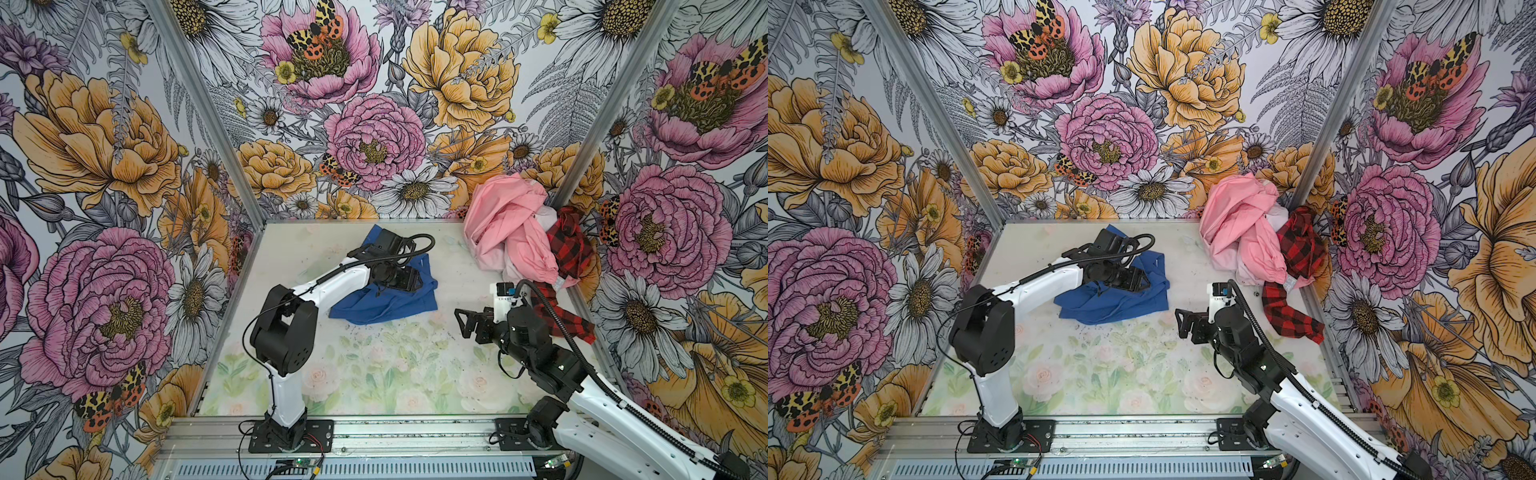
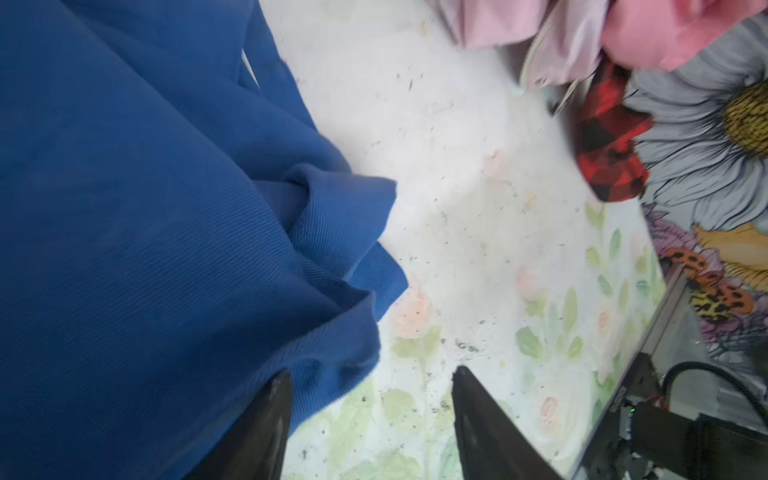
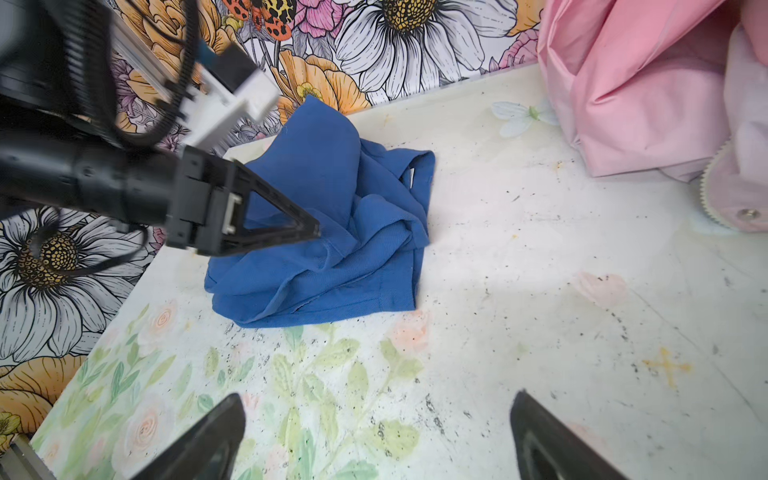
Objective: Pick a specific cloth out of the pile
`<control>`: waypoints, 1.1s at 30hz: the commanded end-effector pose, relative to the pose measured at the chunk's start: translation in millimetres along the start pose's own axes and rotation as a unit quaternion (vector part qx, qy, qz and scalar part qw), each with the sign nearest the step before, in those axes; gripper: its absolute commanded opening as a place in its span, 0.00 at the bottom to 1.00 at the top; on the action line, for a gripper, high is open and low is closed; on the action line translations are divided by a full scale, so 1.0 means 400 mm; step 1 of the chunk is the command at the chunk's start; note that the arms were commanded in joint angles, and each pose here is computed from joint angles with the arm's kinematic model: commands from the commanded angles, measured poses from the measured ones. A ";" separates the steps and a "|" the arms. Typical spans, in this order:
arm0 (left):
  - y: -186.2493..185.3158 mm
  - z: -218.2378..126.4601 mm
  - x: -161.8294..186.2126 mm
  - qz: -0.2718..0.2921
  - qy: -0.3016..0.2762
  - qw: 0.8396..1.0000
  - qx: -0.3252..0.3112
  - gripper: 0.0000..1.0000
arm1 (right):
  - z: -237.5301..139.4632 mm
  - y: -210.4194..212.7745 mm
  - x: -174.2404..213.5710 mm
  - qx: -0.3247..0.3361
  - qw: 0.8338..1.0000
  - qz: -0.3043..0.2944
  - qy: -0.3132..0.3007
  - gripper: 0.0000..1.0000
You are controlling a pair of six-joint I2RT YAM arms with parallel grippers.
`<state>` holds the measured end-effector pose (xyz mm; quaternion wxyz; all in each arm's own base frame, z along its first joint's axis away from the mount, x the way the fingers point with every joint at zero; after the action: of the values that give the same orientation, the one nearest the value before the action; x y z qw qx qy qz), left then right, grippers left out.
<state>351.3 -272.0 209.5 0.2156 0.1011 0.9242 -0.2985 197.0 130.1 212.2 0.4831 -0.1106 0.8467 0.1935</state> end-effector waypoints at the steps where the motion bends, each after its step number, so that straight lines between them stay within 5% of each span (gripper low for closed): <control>1: -0.029 -0.215 -0.052 0.037 -0.134 0.990 -0.039 0.74 | 0.002 0.000 -0.017 0.010 1.000 -0.010 -0.005 0.99; 4: 0.103 -0.321 -0.036 -0.081 -0.211 0.967 -0.118 0.78 | 0.016 0.003 -0.020 0.009 1.000 -0.016 0.001 0.99; 6: 0.227 -0.355 -0.009 -0.184 -0.236 0.946 -0.126 0.96 | 0.023 0.009 -0.027 0.004 1.000 -0.019 0.002 0.99; 10: 0.405 -0.372 0.039 -0.321 -0.303 0.896 -0.051 0.99 | 0.037 0.023 -0.045 -0.009 0.999 -0.033 0.007 0.99; 13: 0.486 -0.347 0.040 -0.379 -0.296 0.877 -0.024 0.99 | 0.042 0.031 -0.052 -0.017 0.999 -0.034 0.009 0.99; 25: 0.606 -0.238 -0.009 -0.400 -0.288 0.870 0.018 0.99 | 0.038 0.035 -0.045 -0.022 0.999 -0.031 0.004 0.99; 30: 0.621 -0.156 0.006 -0.426 -0.235 0.872 0.045 0.99 | 0.039 0.040 -0.052 -0.027 0.999 -0.032 0.005 1.00; 33: 0.595 -0.137 0.051 -0.426 -0.198 0.883 -0.001 0.99 | 0.043 0.039 -0.052 -0.023 0.999 -0.028 0.007 0.99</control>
<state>395.8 -32.8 111.1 0.2563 -0.3873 0.8009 -0.3780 213.3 147.4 215.3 0.4693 -0.1447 0.8502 0.1895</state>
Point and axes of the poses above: each gripper's point midway between its finger pads, its own z axis out along the fingers, its own y axis along the line the jaws close on, x = y × z, the point moved 6 cm from there along -z, back along the fingers, and after that the axes turned 12 degrees about -z, right-handed, at the moved point
